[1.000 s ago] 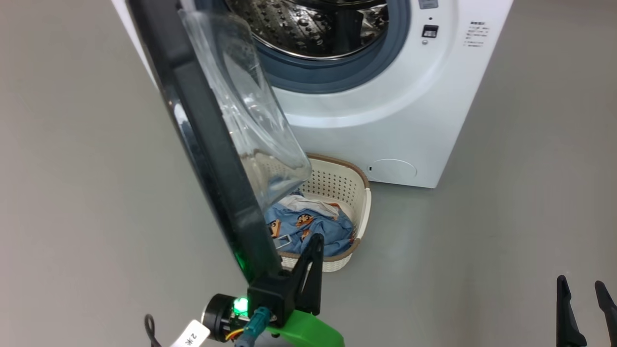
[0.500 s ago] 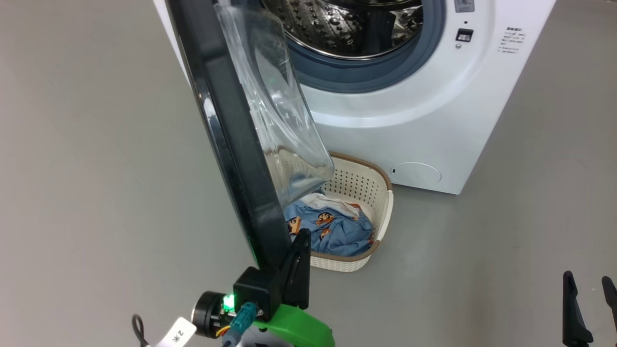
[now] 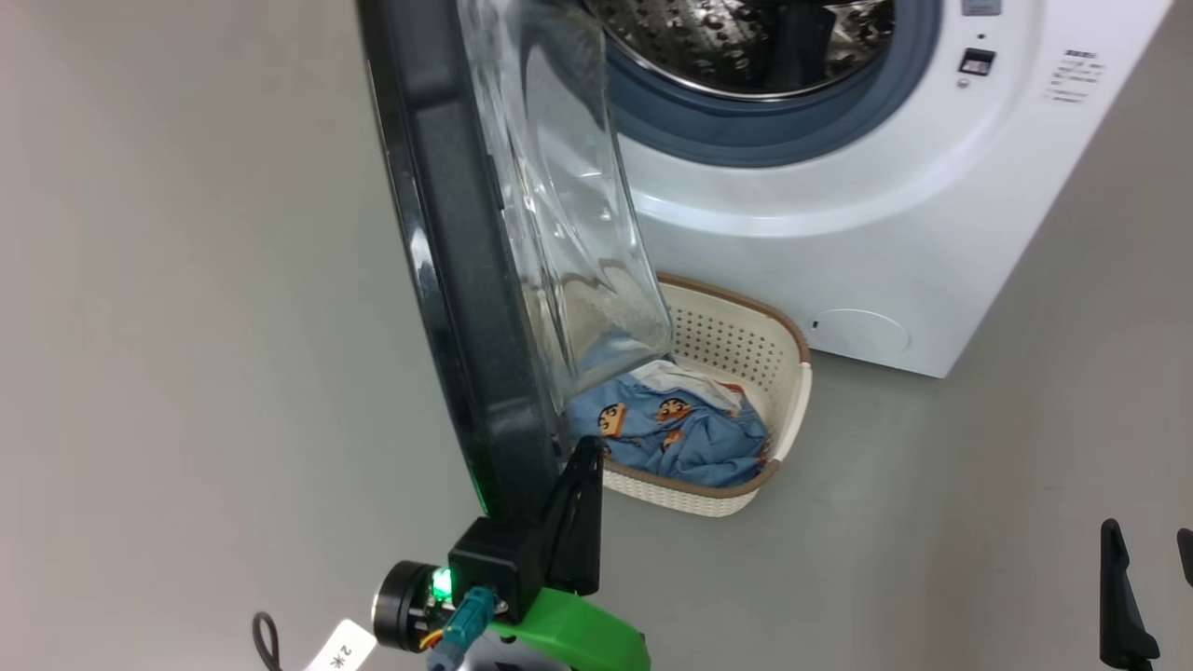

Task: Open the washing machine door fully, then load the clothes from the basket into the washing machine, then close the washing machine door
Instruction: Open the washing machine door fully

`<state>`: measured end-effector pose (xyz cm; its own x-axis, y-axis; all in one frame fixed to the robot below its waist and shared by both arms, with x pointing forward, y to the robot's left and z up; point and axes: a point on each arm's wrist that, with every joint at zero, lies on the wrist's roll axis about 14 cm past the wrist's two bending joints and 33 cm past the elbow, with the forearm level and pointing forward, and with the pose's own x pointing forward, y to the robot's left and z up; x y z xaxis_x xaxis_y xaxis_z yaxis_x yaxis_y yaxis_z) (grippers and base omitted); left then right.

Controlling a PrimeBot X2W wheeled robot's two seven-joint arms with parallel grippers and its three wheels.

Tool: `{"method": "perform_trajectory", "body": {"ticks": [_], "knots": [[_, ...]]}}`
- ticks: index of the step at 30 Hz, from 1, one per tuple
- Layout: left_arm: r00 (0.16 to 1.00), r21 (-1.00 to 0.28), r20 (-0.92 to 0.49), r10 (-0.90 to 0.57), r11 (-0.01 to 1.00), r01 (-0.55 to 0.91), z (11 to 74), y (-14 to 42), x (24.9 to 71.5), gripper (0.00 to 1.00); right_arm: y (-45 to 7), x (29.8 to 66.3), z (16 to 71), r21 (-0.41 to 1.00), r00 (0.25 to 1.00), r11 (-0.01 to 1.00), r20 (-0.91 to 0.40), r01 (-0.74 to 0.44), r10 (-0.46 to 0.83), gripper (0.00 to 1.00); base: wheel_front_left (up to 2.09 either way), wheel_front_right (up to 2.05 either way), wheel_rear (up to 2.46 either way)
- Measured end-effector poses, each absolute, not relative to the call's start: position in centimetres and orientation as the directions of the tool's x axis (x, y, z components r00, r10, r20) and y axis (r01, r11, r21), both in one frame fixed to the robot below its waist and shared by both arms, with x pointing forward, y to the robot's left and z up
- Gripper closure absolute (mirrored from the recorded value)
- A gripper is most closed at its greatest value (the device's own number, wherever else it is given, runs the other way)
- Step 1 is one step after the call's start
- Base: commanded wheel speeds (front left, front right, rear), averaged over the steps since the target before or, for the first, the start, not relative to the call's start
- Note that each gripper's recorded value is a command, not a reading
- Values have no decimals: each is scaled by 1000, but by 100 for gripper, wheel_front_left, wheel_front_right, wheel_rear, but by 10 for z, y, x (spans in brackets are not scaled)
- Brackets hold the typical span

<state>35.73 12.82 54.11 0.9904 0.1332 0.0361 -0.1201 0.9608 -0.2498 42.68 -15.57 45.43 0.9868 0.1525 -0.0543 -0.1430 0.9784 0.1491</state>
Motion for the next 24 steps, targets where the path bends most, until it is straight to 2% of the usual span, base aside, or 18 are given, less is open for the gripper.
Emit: {"method": "perform_trajectory", "body": {"ticks": [13, 24], "knots": [[954, -224, 14, 299, 931, -289, 532, 176, 348, 100, -122, 442, 444, 153, 966, 959, -70, -237, 250, 0, 0, 0, 0], [891, -185, -22, 454, 874, -450, 514, 231, 341, 100, -121, 448, 437, 144, 959, 956, -85, -256, 269, 0, 0, 0, 0]]}}
